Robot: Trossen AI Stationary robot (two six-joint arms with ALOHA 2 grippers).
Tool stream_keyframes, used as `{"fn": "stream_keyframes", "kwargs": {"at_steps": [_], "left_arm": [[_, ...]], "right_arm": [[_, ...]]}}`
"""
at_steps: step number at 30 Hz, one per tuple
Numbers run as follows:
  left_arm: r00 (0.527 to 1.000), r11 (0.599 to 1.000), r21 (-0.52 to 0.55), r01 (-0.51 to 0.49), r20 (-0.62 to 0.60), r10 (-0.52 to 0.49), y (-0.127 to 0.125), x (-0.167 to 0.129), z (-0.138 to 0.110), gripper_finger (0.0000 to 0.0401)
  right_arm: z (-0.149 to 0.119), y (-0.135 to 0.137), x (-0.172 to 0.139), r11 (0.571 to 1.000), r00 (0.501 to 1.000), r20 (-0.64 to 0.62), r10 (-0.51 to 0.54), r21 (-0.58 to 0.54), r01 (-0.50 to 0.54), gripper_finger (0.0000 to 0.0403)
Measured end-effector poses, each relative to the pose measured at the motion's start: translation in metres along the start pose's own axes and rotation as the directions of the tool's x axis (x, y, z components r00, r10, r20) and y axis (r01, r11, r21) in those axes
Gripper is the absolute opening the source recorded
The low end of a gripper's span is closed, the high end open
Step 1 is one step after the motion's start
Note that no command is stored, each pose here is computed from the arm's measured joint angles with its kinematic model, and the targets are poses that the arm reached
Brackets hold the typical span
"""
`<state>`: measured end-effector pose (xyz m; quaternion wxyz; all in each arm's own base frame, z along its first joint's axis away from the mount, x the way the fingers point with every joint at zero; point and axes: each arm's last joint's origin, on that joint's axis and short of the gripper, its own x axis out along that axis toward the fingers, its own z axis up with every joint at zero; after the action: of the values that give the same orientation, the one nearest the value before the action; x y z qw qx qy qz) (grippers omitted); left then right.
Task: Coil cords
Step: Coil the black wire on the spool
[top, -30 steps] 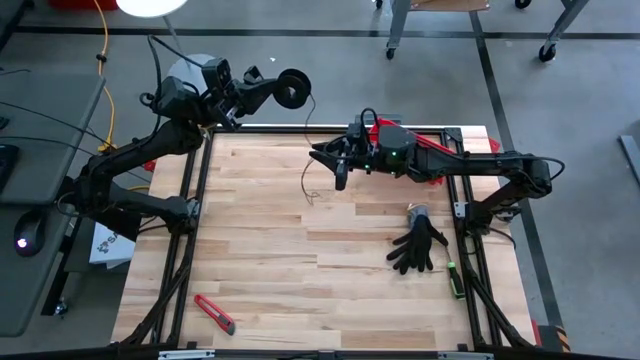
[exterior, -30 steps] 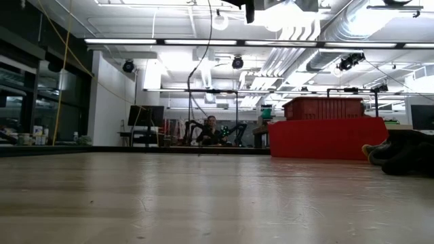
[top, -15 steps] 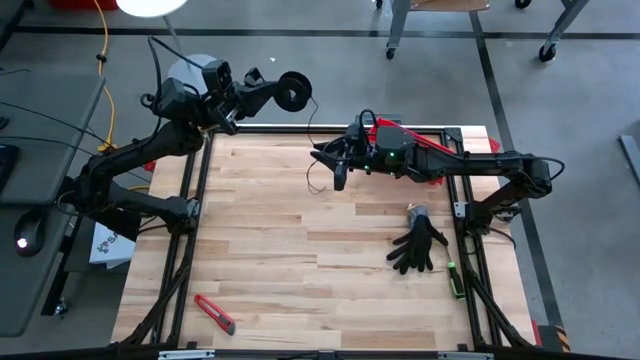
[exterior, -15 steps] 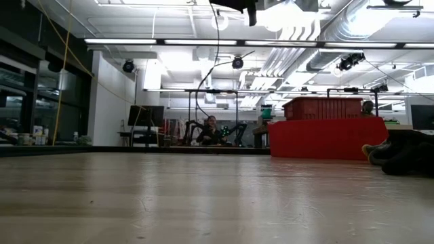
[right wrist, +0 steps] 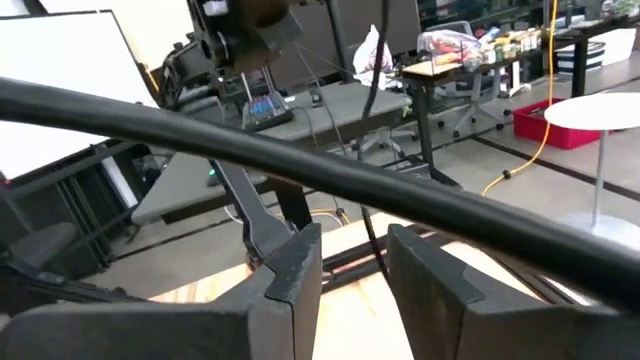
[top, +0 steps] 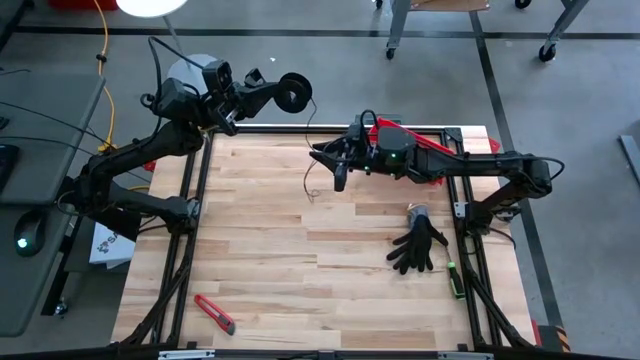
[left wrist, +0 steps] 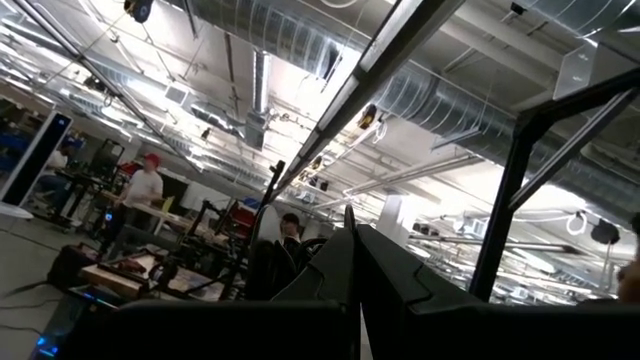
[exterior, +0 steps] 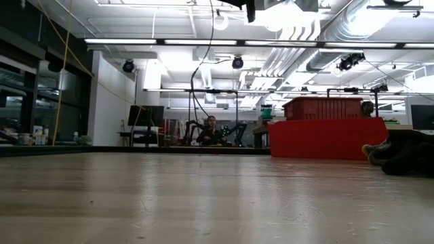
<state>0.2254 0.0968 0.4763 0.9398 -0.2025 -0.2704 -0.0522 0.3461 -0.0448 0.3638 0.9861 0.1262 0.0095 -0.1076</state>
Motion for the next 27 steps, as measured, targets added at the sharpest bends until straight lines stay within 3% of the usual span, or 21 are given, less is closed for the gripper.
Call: {"fn": "stream_keyframes", "kwargs": {"at_steps": [4,17,27], "left_arm": [[1.0,1.0,0.0,0.0,0.0,0.0,0.0,0.0,0.0,0.0003],[1.0,1.0,0.017,-0.013,0.01,0.013,0.0004,0.0,0.0003,0.0003],[1.0,1.0,-0.013,-0.013,0.01,0.014,0.0005,0.0001,0.0002,0.0003]], "right_arm": [[-0.0026,-0.0019,0.0001,0.999,0.999,-0.019,-0.043,-0.004,0.043,0.0108],[-0.0025,-0.0008,0.0,1.0,1.0,-0.025,-0.01,0.003,0.01,0.0077],[-0.0035,0.0003,-0.0001,0.999,0.999,-0.044,0.032,-0.002,-0.032,0.0076]]}}
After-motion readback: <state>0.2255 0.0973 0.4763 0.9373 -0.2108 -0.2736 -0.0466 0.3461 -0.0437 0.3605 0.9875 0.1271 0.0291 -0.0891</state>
